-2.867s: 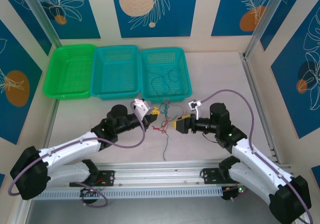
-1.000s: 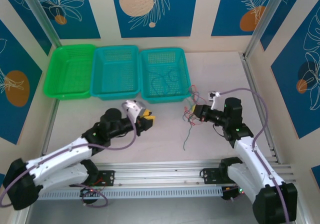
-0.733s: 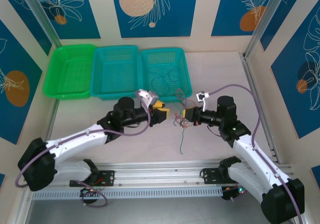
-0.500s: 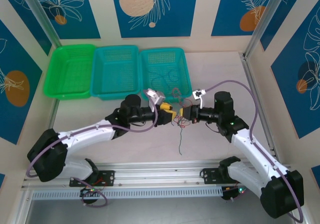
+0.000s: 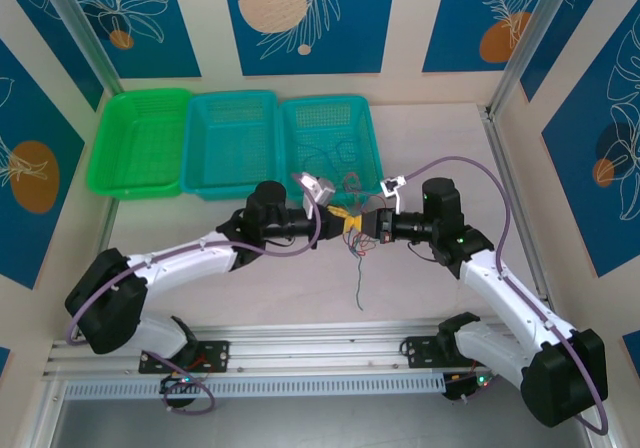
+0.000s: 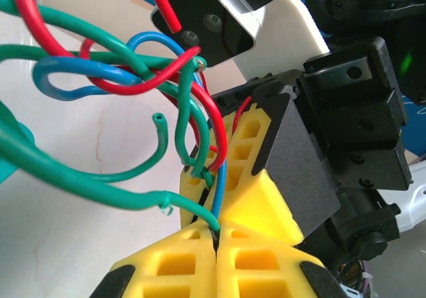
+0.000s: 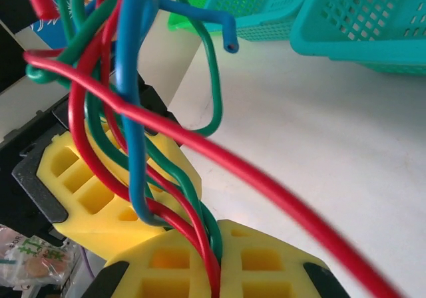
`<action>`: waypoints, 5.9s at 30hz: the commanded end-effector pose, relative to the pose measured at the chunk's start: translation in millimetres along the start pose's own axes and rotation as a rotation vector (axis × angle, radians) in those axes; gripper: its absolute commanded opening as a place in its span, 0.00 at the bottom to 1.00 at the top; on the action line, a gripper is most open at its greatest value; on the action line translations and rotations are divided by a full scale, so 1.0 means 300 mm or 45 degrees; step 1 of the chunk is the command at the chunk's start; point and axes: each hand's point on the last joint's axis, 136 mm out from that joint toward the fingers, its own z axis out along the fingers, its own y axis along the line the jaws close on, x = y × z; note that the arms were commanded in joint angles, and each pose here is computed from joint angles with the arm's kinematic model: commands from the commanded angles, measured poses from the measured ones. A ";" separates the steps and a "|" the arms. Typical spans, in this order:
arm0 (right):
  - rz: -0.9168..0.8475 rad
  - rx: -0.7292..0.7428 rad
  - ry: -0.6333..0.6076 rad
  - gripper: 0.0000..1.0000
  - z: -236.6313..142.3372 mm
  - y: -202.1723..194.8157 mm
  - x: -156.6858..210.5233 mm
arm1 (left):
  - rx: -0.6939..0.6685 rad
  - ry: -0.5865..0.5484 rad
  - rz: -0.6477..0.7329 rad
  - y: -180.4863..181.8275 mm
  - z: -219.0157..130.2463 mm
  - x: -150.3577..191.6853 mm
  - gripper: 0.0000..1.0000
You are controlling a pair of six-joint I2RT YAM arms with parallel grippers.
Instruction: Untangle the cables
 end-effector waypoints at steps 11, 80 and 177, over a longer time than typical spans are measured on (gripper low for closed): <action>0.218 0.329 -0.177 0.00 -0.089 -0.169 -0.073 | 0.081 -0.017 0.140 -0.113 -0.075 0.007 0.00; 0.371 0.354 -0.098 0.00 -0.076 -0.099 -0.066 | -0.154 0.070 -0.401 0.084 0.191 0.007 0.23; 0.604 -0.220 0.228 0.00 -0.025 0.068 -0.037 | -0.077 -0.189 -0.302 0.157 -0.015 -0.212 0.29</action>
